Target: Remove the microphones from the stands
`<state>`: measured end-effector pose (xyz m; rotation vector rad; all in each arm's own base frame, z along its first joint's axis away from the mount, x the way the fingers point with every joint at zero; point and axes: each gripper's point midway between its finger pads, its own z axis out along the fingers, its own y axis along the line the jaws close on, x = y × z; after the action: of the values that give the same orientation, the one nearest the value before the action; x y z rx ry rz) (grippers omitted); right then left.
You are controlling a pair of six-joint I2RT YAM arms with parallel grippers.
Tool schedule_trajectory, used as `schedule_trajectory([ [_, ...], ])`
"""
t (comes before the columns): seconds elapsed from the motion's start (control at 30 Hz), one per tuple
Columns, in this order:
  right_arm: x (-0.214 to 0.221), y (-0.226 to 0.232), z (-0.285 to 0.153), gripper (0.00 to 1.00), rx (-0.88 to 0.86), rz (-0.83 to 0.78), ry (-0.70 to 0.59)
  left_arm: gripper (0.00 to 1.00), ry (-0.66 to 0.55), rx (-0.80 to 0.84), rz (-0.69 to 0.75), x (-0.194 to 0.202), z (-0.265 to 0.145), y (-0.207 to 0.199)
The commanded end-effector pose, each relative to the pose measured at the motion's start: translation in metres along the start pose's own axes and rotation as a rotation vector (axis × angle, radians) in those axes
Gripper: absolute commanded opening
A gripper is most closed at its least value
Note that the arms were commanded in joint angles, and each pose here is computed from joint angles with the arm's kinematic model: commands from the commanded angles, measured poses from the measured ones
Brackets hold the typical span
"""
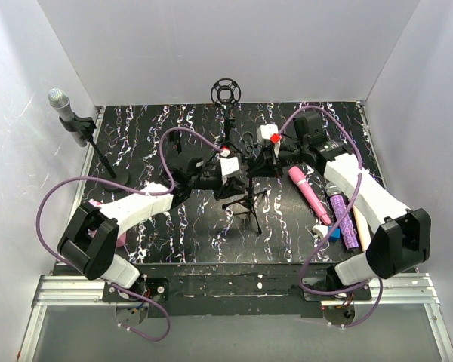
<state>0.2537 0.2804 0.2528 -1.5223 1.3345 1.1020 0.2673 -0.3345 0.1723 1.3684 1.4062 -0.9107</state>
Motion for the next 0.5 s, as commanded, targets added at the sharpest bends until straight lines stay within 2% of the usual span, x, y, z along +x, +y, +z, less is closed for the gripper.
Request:
schedule_trajectory([
  [0.0, -0.005, 0.002, -0.004, 0.01, 0.041, -0.046, -0.010, 0.01, -0.007, -0.050, -0.086, -0.014, 0.001, 0.011],
  [0.13, 0.002, 0.004, -0.005, 0.01, 0.059, -0.093, 0.001, 0.00, -0.035, 0.018, -0.343, -0.026, 0.000, 0.008],
  [0.27, 0.004, 0.007, -0.007, 0.01, 0.066, -0.134, 0.004, 0.00, -0.063, 0.153, -0.705, -0.039, -0.007, 0.003],
  [0.37, 0.005, 0.009, -0.007, 0.01, 0.069, -0.144, -0.002, 0.00, -0.035, 0.254, -0.929, -0.038, -0.009, -0.005],
  [0.47, 0.006, 0.011, -0.007, 0.01, 0.071, -0.149, -0.005, 0.00, 0.004, 0.325, -1.081, -0.027, -0.011, -0.009],
])
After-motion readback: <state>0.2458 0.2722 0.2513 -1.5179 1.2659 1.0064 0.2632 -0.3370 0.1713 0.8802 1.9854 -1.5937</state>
